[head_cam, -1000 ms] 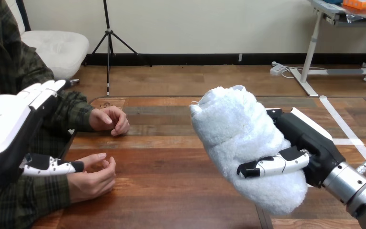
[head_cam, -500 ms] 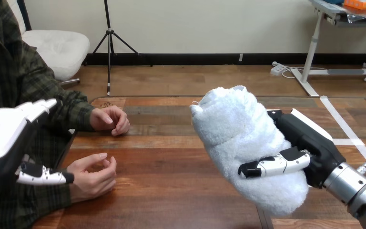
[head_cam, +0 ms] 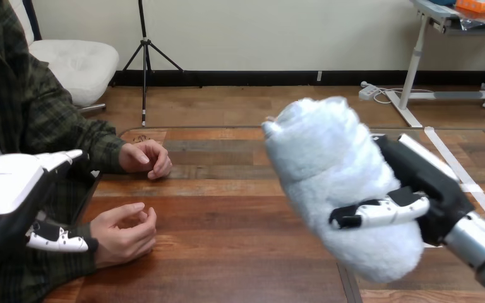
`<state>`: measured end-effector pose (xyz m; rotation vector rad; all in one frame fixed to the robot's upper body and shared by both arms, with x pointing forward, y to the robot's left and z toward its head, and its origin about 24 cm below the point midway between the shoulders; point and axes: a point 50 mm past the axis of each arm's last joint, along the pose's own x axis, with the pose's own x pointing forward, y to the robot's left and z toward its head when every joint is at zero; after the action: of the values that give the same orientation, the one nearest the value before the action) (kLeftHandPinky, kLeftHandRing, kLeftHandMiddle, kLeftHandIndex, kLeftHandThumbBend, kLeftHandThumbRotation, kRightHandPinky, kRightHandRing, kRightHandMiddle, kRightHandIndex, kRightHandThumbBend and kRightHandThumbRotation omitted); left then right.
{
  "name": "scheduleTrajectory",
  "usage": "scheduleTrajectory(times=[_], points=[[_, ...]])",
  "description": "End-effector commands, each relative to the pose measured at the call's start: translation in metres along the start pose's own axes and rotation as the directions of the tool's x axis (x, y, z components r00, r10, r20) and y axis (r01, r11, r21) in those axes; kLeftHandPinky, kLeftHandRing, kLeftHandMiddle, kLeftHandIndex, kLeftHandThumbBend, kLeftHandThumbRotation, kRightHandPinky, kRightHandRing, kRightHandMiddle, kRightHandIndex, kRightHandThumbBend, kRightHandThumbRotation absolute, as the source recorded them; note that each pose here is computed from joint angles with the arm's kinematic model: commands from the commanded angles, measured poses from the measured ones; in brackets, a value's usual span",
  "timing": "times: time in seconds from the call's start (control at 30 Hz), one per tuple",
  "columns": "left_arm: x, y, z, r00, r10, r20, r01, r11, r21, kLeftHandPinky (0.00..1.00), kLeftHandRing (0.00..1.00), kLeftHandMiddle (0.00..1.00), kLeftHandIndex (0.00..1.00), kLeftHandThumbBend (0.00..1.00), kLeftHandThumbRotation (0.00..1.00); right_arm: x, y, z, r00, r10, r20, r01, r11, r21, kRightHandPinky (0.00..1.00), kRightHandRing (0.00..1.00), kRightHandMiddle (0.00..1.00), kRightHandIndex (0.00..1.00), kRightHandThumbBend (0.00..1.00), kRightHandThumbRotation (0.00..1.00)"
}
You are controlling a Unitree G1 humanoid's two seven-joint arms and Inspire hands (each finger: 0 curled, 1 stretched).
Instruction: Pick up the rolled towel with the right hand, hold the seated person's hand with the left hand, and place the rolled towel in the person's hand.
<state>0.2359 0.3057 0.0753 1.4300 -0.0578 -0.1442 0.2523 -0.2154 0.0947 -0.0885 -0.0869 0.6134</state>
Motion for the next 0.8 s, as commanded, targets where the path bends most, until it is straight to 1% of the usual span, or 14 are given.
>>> scheduleTrajectory(times=[0.0, 0.07, 0.23, 0.3, 0.4, 0.5, 0.6, 0.77], points=[[0.015, 0.014, -0.004, 0.999, 0.033, 0.023, -0.034, 0.998, 0.049, 0.81, 0.86, 0.86, 0.86, 1.00, 0.31, -0.004, -0.007, 0.034, 0.994, 0.004, 0.112, 0.004, 0.997, -0.071, 0.09, 0.14, 0.20, 0.23, 0.75, 0.00], [0.016, 0.011, -0.007, 1.000, 0.006, 0.020, -0.007, 0.998, 0.062, 0.81, 0.86, 0.86, 0.86, 1.00, 0.31, -0.007, -0.006, 0.037, 0.992, 0.001, 0.123, 0.008, 0.997, -0.076, 0.09, 0.14, 0.20, 0.23, 0.75, 0.00], [0.019, 0.006, -0.011, 0.999, -0.032, 0.013, 0.031, 0.996, 0.083, 0.82, 0.86, 0.86, 0.87, 1.00, 0.32, -0.013, -0.005, 0.043, 0.990, 0.004, 0.140, 0.007, 0.997, -0.076, 0.08, 0.13, 0.19, 0.23, 0.75, 0.00], [0.020, 0.004, -0.012, 0.999, -0.042, 0.008, 0.041, 0.995, 0.094, 0.82, 0.86, 0.86, 0.87, 1.00, 0.33, -0.015, -0.004, 0.045, 0.990, 0.007, 0.142, 0.004, 0.997, -0.076, 0.08, 0.13, 0.19, 0.23, 0.75, 0.00], [0.022, 0.000, -0.015, 0.998, -0.056, 0.000, 0.056, 0.993, 0.100, 0.81, 0.85, 0.86, 0.87, 1.00, 0.34, -0.017, -0.004, 0.048, 0.986, 0.018, 0.163, -0.005, 0.997, -0.079, 0.08, 0.13, 0.19, 0.22, 0.74, 0.00], [0.024, -0.005, -0.017, 0.998, -0.064, -0.006, 0.064, 0.993, 0.102, 0.81, 0.85, 0.85, 0.86, 1.00, 0.34, -0.020, -0.004, 0.050, 0.984, 0.033, 0.176, -0.023, 0.998, -0.058, 0.07, 0.12, 0.18, 0.22, 0.72, 0.00], [0.026, -0.008, -0.019, 0.997, -0.078, -0.019, 0.080, 0.992, 0.096, 0.80, 0.84, 0.85, 0.86, 1.00, 0.34, -0.022, -0.004, 0.053, 0.981, 0.047, 0.188, -0.033, 0.997, -0.075, 0.06, 0.11, 0.18, 0.21, 0.70, 0.00], [0.028, -0.014, -0.022, 0.994, -0.106, -0.029, 0.108, 0.989, 0.104, 0.80, 0.84, 0.84, 0.85, 1.00, 0.35, -0.026, -0.002, 0.058, 0.978, 0.048, 0.203, -0.027, 0.994, -0.103, 0.05, 0.11, 0.17, 0.20, 0.69, 0.00]])
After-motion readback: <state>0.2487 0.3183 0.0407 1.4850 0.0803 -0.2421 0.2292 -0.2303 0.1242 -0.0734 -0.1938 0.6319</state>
